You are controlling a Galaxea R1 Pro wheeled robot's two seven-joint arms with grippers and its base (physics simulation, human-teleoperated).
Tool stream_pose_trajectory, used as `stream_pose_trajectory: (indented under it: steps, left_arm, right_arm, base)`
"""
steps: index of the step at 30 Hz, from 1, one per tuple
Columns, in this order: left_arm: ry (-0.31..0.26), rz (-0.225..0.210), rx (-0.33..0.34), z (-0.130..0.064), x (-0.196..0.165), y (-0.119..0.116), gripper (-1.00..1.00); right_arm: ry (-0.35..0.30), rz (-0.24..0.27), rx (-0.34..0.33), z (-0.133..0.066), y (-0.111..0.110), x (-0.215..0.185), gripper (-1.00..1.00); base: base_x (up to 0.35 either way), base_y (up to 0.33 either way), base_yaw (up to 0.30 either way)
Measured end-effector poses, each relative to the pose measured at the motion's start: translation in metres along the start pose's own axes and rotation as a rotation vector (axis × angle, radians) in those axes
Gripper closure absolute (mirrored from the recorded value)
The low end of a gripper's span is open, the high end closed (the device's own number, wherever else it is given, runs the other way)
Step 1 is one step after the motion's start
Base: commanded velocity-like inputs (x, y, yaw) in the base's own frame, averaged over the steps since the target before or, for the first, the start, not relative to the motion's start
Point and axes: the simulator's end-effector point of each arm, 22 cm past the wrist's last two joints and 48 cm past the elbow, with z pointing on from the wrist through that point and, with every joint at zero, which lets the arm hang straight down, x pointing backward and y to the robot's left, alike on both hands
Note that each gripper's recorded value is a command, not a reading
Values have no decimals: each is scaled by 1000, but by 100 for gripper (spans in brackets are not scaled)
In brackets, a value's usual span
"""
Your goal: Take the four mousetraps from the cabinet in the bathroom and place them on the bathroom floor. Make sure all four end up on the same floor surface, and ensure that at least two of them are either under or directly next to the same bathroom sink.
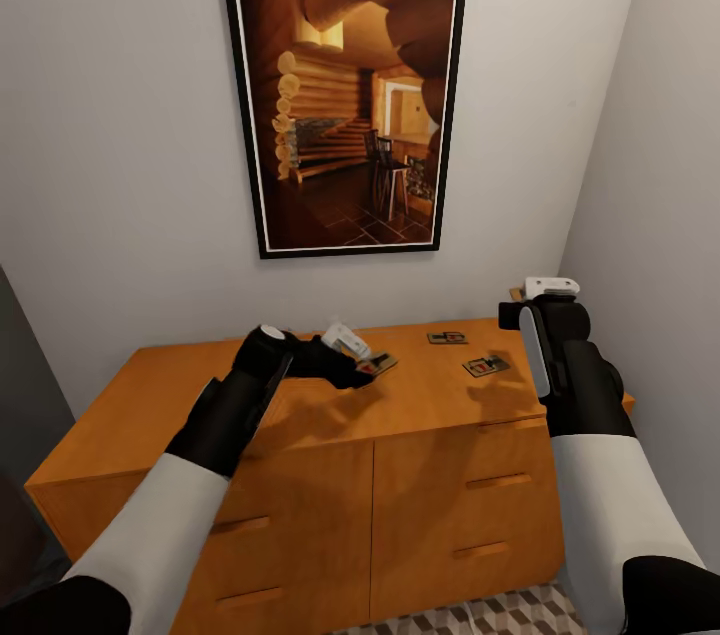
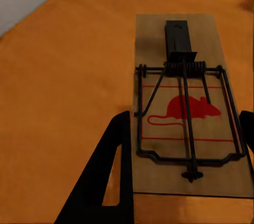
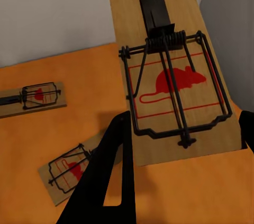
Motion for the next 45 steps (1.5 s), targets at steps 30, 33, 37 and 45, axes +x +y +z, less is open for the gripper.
stream_pose_trajectory:
  steps: [30,33,37,45]
  left_arm:
    - [-134,-84,-96,-55,-42,41,100]
    - [-139,-91,-100,-56,-42,43,100]
    - [-144,-97,-102,-58,-43,45,100]
    - [-147,-120,-133,-62,-55,49,100]
  right_arm:
    - [1,2,0,0,0,0,100]
    - [1,3,-3,0,1,0,100]
    - [2,4,-6,0,2,1,100]
    - [16,8,-24,4,9,-1,100]
  base:
    - [0,0,0]
    - [0,0,0]
    - [0,0,0]
    - [0,0,0]
